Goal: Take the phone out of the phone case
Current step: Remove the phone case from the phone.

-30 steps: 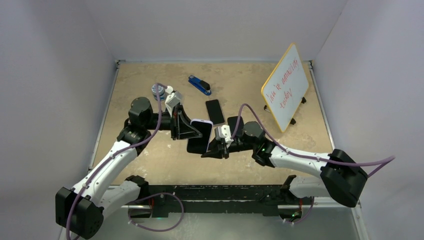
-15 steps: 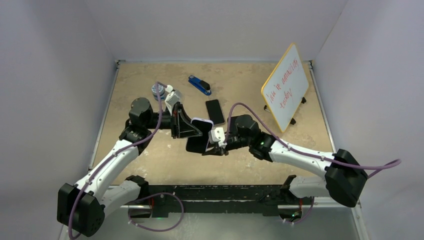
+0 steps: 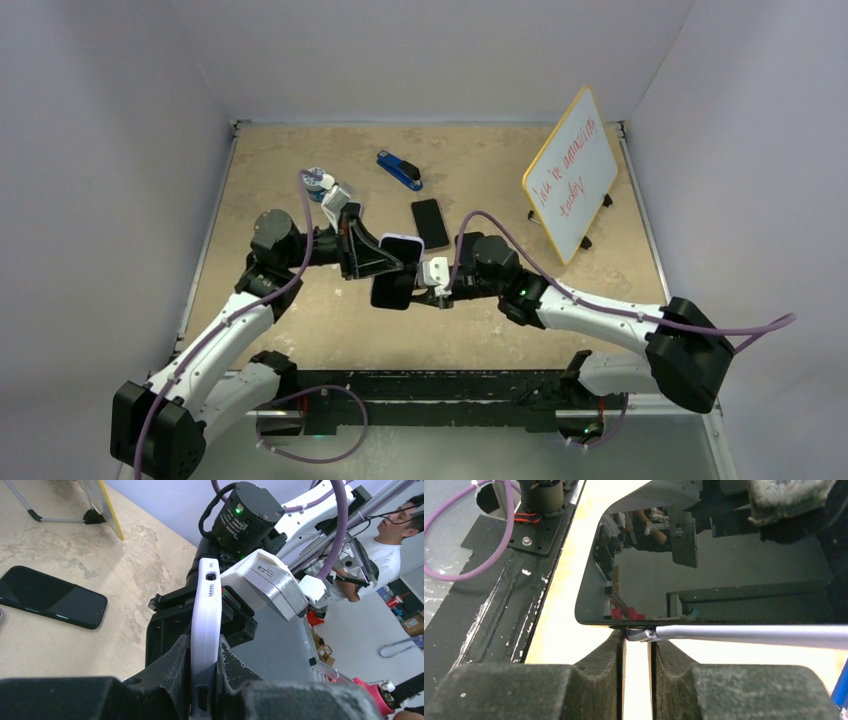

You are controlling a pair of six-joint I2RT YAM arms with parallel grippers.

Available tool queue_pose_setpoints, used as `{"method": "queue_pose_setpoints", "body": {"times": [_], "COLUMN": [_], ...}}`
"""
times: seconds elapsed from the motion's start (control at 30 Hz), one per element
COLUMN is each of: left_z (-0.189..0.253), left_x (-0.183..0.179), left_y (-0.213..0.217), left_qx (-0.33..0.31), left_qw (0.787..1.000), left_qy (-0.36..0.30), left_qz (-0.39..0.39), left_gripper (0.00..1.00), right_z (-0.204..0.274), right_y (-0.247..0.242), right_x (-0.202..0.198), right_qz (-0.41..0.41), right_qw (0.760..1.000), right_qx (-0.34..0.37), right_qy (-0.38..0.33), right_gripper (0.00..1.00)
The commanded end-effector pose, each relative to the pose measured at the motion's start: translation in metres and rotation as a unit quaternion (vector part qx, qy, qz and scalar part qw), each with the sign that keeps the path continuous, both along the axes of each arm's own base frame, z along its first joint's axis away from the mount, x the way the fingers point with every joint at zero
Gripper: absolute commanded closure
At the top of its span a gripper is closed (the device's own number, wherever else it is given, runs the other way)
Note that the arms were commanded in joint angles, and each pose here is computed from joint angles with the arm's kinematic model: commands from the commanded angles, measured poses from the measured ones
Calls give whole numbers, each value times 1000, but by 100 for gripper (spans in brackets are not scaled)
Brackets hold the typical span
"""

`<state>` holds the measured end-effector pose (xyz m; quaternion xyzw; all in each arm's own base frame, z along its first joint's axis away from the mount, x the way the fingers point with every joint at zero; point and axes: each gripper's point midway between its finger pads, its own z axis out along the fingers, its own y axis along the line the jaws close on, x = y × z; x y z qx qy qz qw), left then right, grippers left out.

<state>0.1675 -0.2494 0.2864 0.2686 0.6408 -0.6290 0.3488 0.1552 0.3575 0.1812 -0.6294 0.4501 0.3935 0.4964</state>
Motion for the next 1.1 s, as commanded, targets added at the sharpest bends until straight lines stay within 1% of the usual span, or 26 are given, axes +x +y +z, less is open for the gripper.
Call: {"method": "queue_pose_setpoints", "body": {"times": [0.0,0.03,0.1,0.27,0.43,0.53,0.8,1.07], "left_z": [7,4,1,-6,-21,-34,-63,-65], "left_x": [-7,-5,0,-1,2,4,7,4], "left_y": [0,0,0,0,-1,-4,-6,-8], "left_qx": [-18,-21,-30,-69,-60,-43,-30,-37], "left_qw": [999,999,998,995,995,995,993,994], "left_qy": [27,29,35,59,70,74,91,84], "left_qz": [6,17,33,31,41,49,64,59], "left_gripper": [100,100,100,100,100,100,100,100], "right_z": [61,58,62,64,69,70,87,101], "right_y": [6,4,0,-12,-13,-12,-17,-26], "right_x": [31,28,26,25,26,31,25,20], "right_qz": [-74,-77,-87,-121,-135,-144,-117,-87], "right_qw": [989,989,985,971,963,961,954,941], "right_qx": [121,126,148,198,214,208,236,267], "right_qy": [-41,-20,-4,51,98,115,147,190], "right_gripper": [100,98,96,94,88,87,84,79]}}
